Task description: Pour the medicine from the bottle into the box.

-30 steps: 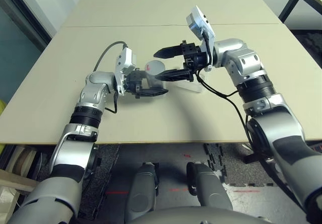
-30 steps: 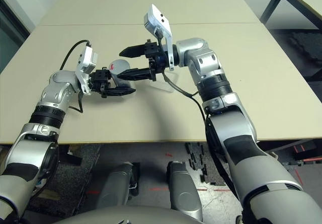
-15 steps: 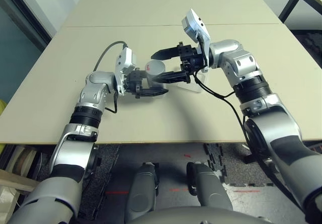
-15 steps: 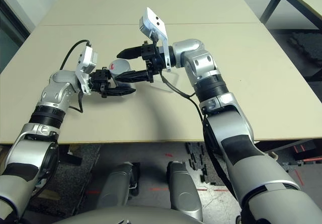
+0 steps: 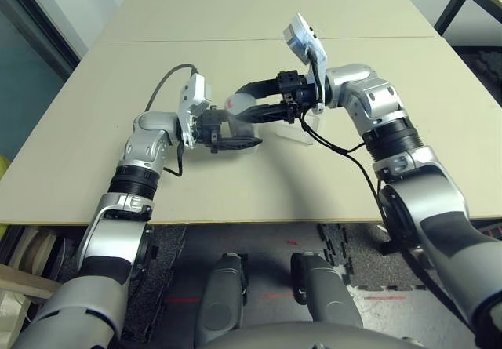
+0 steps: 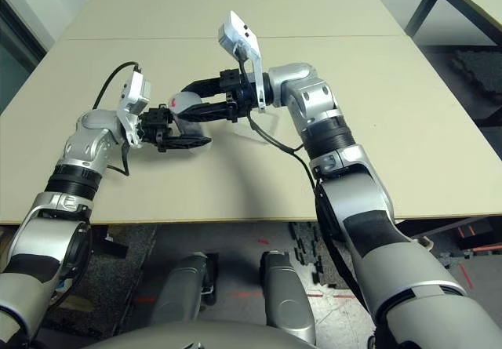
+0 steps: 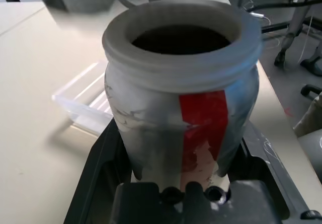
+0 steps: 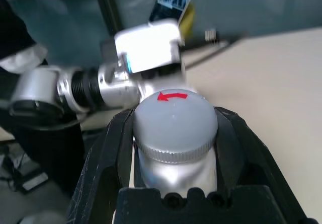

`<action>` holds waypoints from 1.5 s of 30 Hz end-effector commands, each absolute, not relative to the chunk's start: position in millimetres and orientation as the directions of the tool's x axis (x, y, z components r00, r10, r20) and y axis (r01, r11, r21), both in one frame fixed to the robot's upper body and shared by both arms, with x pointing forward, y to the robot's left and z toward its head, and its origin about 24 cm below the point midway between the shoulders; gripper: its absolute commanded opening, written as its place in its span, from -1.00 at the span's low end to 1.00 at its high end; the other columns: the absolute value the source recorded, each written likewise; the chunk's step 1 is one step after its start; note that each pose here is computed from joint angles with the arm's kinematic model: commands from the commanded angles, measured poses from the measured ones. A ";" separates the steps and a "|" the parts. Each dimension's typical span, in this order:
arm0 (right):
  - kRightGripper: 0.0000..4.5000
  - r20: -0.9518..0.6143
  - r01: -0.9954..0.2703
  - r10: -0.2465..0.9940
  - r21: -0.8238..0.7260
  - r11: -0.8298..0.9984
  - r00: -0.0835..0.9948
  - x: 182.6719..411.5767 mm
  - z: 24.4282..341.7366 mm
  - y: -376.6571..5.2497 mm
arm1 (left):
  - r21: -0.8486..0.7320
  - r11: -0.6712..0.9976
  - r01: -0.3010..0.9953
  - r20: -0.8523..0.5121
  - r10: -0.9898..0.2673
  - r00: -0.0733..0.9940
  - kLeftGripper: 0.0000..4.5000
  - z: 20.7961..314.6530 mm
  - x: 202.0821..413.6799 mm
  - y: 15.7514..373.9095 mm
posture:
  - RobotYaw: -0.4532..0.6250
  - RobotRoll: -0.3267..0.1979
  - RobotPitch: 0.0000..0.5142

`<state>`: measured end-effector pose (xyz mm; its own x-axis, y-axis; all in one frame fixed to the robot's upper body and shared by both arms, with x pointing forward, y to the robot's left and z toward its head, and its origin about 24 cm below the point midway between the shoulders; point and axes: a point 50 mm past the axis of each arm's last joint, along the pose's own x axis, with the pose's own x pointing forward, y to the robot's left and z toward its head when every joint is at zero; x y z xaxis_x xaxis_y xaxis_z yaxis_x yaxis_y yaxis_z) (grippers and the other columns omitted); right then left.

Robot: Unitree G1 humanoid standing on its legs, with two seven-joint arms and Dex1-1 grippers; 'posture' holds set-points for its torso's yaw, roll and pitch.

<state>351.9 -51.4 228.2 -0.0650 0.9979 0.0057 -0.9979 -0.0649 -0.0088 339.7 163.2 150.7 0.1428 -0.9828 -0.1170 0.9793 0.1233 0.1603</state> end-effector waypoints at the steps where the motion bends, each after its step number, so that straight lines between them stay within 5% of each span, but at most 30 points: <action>1: 0.15 0.049 -0.999 0.998 -0.014 -0.050 -0.051 351.8 236.1 -54.9 | 0.150 0.117 0.982 -0.137 -0.981 0.138 0.19 145.9 338.2 163.3 | -0.12 0.25 -0.51; 5: 0.15 0.053 -1.000 0.999 -0.019 0.013 0.012 356.8 233.9 -66.3 | 0.149 0.124 0.981 -0.140 -0.980 0.145 0.19 145.2 338.1 164.9 | -0.11 0.25 -0.50; 11: 0.15 0.012 -0.934 0.934 -0.027 0.357 0.357 385.7 209.1 -126.6 | 0.153 0.145 0.977 -0.141 -0.976 0.167 0.19 144.9 337.9 170.1 | -0.10 0.25 -0.49; 15: 0.15 -0.063 -0.725 0.722 -0.054 0.687 0.689 394.3 170.3 -193.3 | 0.159 0.163 0.974 -0.138 -0.973 0.185 0.19 146.5 338.8 173.2 | -0.09 0.25 -0.49; 21: 0.15 -0.106 -0.425 0.413 -0.123 0.897 0.904 388.4 132.3 -240.1 | 0.176 0.183 0.967 -0.134 -0.969 0.208 0.19 147.0 339.5 175.1 | -0.09 0.25 -0.49; 25: 0.15 -0.150 -0.314 0.294 -0.126 0.941 0.944 382.5 111.5 -251.4 | 0.180 0.195 0.964 -0.135 -0.966 0.220 0.19 147.3 340.3 176.6 | -0.08 0.25 -0.50; 35: 0.15 -0.223 -0.331 0.301 -0.110 0.937 0.927 378.7 92.2 -244.1 | 0.186 0.201 0.962 -0.141 -0.963 0.228 0.19 149.7 343.8 176.0 | -0.10 0.25 -0.51; 36: 0.48 -0.223 -0.334 0.304 -0.109 0.936 0.926 378.7 92.2 -243.8 | 0.186 0.201 0.962 -0.141 -0.963 0.229 0.19 149.7 344.1 175.9 | -0.10 0.25 -0.51; 39: 0.93 -0.216 -0.339 0.310 -0.112 0.934 0.926 380.8 99.0 -245.2 | 0.193 0.207 0.959 -0.145 -0.961 0.236 0.19 149.8 346.2 174.9 | -0.11 0.25 -0.51; 45: 1.00 -0.241 -0.473 0.426 -0.190 0.861 0.872 380.9 125.8 -255.3 | 0.268 0.272 0.924 -0.195 -0.924 0.329 0.19 152.6 357.5 171.8 | -0.14 0.25 -0.49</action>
<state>380.2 -255.3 116.0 0.8959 0.3808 -0.2288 -0.4193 0.8950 -0.1522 354.3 175.0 152.6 0.3144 -0.9344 -0.1676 0.9320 0.2702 0.2417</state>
